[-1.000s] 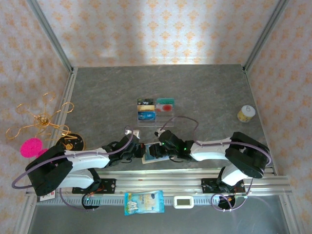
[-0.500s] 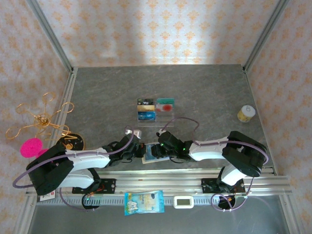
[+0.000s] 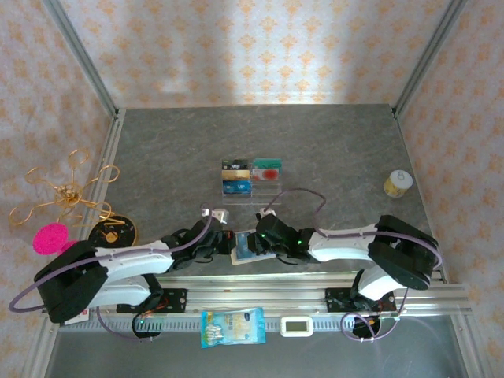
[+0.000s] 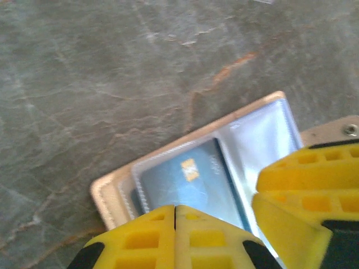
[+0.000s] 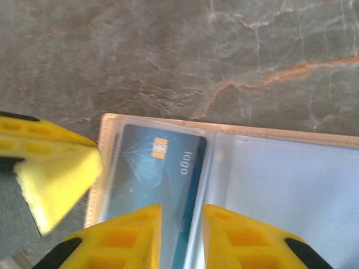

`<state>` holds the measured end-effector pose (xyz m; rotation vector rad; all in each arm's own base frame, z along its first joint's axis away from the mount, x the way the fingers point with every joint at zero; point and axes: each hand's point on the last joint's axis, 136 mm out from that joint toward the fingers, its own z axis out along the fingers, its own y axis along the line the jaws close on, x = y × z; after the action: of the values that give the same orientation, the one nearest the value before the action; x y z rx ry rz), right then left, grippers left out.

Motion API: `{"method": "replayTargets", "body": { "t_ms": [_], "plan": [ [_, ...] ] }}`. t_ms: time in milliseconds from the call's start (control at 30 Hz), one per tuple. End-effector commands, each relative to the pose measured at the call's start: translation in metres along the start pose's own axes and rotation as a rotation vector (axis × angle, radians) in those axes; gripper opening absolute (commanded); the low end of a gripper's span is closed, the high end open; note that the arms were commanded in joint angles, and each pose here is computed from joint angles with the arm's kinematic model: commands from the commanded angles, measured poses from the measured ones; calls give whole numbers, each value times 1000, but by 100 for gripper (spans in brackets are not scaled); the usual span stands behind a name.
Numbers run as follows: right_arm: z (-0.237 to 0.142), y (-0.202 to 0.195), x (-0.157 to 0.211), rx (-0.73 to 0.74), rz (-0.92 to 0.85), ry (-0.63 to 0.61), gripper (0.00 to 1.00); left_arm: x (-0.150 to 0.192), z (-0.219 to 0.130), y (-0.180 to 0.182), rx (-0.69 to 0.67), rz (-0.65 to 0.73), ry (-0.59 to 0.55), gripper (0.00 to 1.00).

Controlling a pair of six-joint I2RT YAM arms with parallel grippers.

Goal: Take the credit cards out of the card holder

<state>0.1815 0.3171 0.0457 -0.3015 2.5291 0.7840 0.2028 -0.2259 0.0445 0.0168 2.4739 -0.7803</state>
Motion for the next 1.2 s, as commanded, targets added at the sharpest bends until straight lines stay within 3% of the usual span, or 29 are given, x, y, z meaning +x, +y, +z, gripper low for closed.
{"method": "replayTargets", "body": {
  "t_ms": [0,300,900,1067,1167],
  "plan": [
    [-8,8,-12,-38,-5,-21,21,-10,-5,-18,19,43,-30,0],
    [3,7,3,-105,42,80,21,9,9,6,-90,56,38,0],
    [18,-2,20,-103,79,147,18,29,18,21,-119,67,107,0],
    [16,-7,17,-79,93,124,1,31,19,21,-122,72,115,0],
    [11,-12,13,-57,110,93,0,31,16,23,-122,69,104,0]
  ]
}}
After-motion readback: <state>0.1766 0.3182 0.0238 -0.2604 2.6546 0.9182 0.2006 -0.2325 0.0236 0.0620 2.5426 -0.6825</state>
